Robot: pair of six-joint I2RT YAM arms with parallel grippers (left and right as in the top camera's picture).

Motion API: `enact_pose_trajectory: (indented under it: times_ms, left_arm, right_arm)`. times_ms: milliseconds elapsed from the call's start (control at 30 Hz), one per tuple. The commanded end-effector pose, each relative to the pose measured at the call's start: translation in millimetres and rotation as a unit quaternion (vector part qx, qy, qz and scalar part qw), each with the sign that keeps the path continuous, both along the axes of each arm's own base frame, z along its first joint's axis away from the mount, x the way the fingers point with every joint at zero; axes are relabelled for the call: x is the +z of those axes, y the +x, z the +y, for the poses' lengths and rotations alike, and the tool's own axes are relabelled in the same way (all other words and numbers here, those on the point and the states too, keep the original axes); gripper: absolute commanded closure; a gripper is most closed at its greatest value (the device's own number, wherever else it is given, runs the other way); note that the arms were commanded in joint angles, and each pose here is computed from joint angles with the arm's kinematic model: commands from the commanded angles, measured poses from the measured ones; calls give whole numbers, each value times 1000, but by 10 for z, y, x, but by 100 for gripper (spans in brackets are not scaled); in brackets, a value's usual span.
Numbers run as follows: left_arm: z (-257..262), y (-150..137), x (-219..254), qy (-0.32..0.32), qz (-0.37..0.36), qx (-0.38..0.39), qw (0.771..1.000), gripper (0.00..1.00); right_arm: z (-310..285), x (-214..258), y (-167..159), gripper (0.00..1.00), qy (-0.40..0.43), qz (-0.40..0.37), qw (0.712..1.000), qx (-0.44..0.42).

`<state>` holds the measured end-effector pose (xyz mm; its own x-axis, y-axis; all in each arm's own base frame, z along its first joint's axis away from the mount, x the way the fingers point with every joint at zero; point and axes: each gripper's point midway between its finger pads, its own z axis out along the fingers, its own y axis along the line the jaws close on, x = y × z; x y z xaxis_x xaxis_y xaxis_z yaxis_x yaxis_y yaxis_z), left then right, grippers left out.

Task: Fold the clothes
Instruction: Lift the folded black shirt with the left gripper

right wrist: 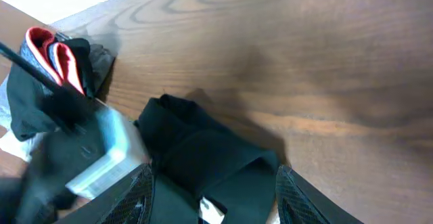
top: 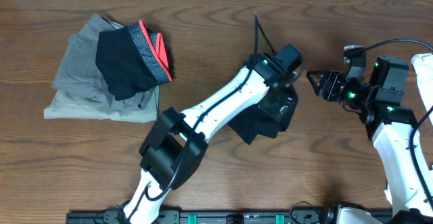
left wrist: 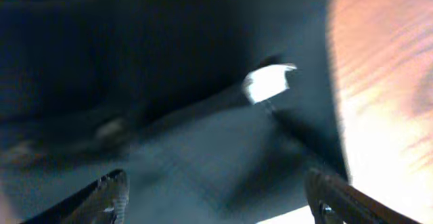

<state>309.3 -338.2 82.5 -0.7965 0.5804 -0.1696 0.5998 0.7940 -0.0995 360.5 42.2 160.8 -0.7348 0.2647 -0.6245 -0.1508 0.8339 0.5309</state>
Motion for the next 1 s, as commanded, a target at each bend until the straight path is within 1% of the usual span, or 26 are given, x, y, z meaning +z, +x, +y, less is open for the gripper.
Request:
enact_pose_trajectory:
  times_ms: [0, 133, 167, 200, 233, 333, 433, 533, 633, 700, 833, 900, 967]
  left_arm:
    - [394, 308, 474, 24, -78, 45, 996, 12]
    - [784, 513, 476, 35, -66, 93, 993, 4]
    - [861, 555, 440, 26, -53, 105, 993, 1]
    - [895, 574, 398, 10, -36, 112, 993, 2]
    - [900, 576, 352, -19, -10, 110, 994, 2]
    - [812, 500, 212, -120, 66, 52, 989, 2]
    - [866, 462, 41, -172, 114, 26, 978, 2]
    - [919, 493, -57, -223, 148, 27, 963, 2]
    - [842, 482, 11, -294, 172, 7, 940, 2]
    - [805, 465, 18, -309, 176, -2, 935, 2]
    - [704, 379, -50, -301, 178, -28, 936, 2]
    - [661, 327, -154, -282, 177, -46, 942, 2]
    - [660, 294, -338, -245, 176, -54, 952, 2]
  right_arm:
    - [-79, 29, 13, 43, -16, -2, 1000, -13]
    - [-131, -52, -26, 43, -27, 18, 999, -26]
    - [-134, -62, -34, 43, -28, 21, 999, -27]
    - [-132, -66, -39, 44, -29, 21, 999, -26]
    - [-132, -69, -42, 43, -29, 23, 999, -26]
    - [-130, -62, -35, 43, -29, 20, 999, -26]
    - [-125, -65, -39, 43, -28, 21, 999, -25]
    - [-124, -69, -43, 43, -28, 23, 999, -25]
    - [-125, -68, -42, 43, -28, 22, 999, -25]
    - [-125, -68, -42, 43, -28, 22, 999, -25]
    - [-122, -68, -43, 43, -28, 23, 999, -25]
    - [-122, -68, -42, 43, -28, 22, 999, -25]
    - [-122, -68, -42, 44, -28, 22, 999, -25]
